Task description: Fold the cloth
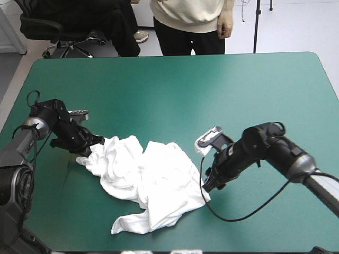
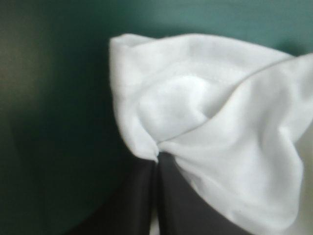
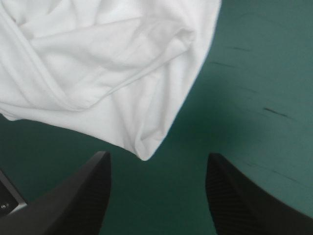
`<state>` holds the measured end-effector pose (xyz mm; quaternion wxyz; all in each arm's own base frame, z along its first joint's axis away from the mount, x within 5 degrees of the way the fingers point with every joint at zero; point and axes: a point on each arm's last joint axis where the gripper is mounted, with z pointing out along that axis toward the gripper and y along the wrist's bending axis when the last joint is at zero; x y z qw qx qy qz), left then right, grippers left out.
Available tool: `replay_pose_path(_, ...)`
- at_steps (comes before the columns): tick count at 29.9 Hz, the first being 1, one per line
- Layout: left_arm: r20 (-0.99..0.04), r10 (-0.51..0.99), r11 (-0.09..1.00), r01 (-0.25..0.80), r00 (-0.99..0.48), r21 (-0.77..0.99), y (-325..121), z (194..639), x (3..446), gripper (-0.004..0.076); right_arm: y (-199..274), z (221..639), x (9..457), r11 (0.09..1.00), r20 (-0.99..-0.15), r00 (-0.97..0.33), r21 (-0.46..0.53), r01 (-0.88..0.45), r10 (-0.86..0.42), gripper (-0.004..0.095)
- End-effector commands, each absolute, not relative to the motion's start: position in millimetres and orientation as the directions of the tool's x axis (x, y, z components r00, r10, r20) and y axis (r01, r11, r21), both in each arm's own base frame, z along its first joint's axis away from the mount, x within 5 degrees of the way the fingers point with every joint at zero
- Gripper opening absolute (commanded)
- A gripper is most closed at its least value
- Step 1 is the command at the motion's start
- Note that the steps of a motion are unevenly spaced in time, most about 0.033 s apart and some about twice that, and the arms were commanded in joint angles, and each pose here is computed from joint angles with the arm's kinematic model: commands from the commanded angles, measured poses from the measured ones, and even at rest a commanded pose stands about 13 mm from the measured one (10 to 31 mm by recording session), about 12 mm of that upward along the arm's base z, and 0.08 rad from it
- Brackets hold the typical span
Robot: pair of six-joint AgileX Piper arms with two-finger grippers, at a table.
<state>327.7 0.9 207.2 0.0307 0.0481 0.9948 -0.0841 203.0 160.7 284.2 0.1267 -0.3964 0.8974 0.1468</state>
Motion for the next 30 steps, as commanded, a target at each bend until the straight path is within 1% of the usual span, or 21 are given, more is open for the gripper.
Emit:
replay_pose_path(1, -0.159, 0.054, 0.977, 0.086, -0.986, -0.197, -6, 214, 335, -0.0015, 183, 277, 199, 0.618, -0.336, -0.618, 0.122, -0.777, -0.711, 0.055)
replay_pose_path(4, -0.159, 0.054, 0.977, 0.086, -0.986, -0.197, -6, 214, 335, -0.0015, 194, 264, 197, 0.611, -0.279, -0.604, 0.073, -0.789, -0.746, 0.055)
replay_pose_path(10, -0.159, 0.052, 0.976, 0.084, -0.986, -0.201, -6, 214, 335, -0.0015, 207, 238, 194, 0.61, -0.221, -0.618, 0.112, -0.785, -0.755, 0.0543)
replay_pose_path(13, -0.159, 0.052, 0.976, 0.084, -0.986, -0.201, -6, 214, 335, -0.0015, 206, 225, 193, 0.621, -0.19, -0.632, 0.119, -0.775, -0.752, 0.0464)
replay_pose_path(15, -0.162, 0.051, 0.976, 0.084, -0.986, -0.2, -6, 214, 335, -0.0015, 205, 220, 192, 0.621, -0.175, -0.633, 0.12, -0.774, -0.755, 0.0316)
replay_pose_path(18, -0.175, 0.048, 0.977, 0.083, -0.983, -0.197, -6, 214, 337, -0.0015, 203, 217, 190, 0.602, -0.175, -0.613, 0.116, -0.79, -0.77, 0.0006)
replay_pose_path(19, -0.179, 0.048, 0.977, 0.083, -0.983, -0.196, -6, 214, 337, -0.0015, 203, 218, 190, 0.597, -0.182, -0.608, 0.114, -0.794, -0.773, -0.0008)
replay_pose_path(24, -0.214, 0.045, 0.977, 0.088, -0.976, -0.195, -6, 218, 338, -0.0015, 202, 227, 194, 0.611, -0.252, -0.607, 0.072, -0.789, -0.754, -0.0003)
replay_pose_path(27, -0.276, 0.037, 0.975, 0.095, -0.96, -0.2, -7, 233, 337, -0.0015, 192, 243, 197, 0.642, -0.292, -0.61, -0.02, -0.766, -0.737, -0.0003)
replay_pose_path(30, -0.37, 0.035, 0.975, 0.113, -0.928, -0.19, -8, 263, 336, -0.0015, 172, 273, 201, 0.689, -0.367, -0.616, -0.105, -0.717, -0.697, -0.0003)
